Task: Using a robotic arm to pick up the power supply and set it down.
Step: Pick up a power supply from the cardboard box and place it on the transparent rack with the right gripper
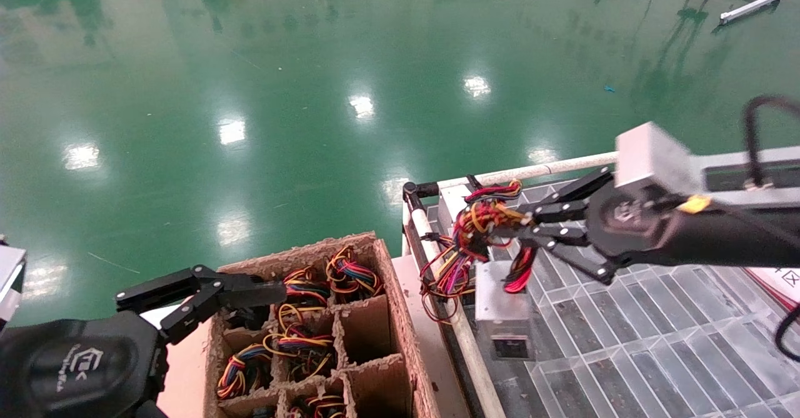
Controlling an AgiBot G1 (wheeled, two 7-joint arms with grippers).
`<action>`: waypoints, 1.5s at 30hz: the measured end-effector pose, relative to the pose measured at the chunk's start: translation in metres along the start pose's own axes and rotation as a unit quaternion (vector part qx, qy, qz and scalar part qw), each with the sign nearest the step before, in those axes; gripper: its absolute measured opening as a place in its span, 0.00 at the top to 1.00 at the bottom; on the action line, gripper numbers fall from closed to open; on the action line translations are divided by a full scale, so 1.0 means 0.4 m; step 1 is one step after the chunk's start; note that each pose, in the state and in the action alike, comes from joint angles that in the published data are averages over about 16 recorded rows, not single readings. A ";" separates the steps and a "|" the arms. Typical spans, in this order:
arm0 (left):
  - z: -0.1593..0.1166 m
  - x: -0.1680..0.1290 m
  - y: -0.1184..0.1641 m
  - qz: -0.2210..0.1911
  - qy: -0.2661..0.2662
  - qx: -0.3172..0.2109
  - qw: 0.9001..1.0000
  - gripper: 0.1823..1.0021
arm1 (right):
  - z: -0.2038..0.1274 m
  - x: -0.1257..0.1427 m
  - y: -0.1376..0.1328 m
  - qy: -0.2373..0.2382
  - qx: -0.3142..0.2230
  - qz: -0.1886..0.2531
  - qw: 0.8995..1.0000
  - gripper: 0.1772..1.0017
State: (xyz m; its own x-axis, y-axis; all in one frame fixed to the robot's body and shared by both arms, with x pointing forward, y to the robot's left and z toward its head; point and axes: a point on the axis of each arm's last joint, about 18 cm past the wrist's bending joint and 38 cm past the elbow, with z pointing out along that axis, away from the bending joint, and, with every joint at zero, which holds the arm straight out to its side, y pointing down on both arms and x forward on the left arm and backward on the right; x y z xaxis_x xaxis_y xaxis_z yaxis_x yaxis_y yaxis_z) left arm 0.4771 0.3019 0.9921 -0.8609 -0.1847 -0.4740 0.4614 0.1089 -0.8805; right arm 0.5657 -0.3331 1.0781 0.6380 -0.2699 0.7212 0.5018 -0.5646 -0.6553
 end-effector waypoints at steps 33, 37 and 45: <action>0.000 0.000 0.000 0.000 0.000 0.000 1.000 0.00 | 0.092 -0.005 0.210 0.005 -0.008 0.051 0.999 0.96; 0.000 0.000 0.000 0.000 0.000 0.000 1.000 0.00 | 0.078 -0.008 0.239 0.013 -0.010 0.059 0.998 0.96; 0.000 0.000 0.000 0.000 0.000 0.000 1.000 0.00 | 0.060 -0.011 0.269 0.024 -0.014 0.069 0.997 0.95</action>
State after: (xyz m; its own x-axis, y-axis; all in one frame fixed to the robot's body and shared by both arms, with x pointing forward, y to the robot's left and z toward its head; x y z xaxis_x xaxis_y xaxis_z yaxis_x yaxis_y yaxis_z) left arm 0.4772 0.3020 0.9921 -0.8610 -0.1850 -0.4738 0.4612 0.1088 -0.8806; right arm 0.6310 -0.3742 0.9991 0.6707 -0.3824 0.6356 0.3951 -0.5410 -0.7424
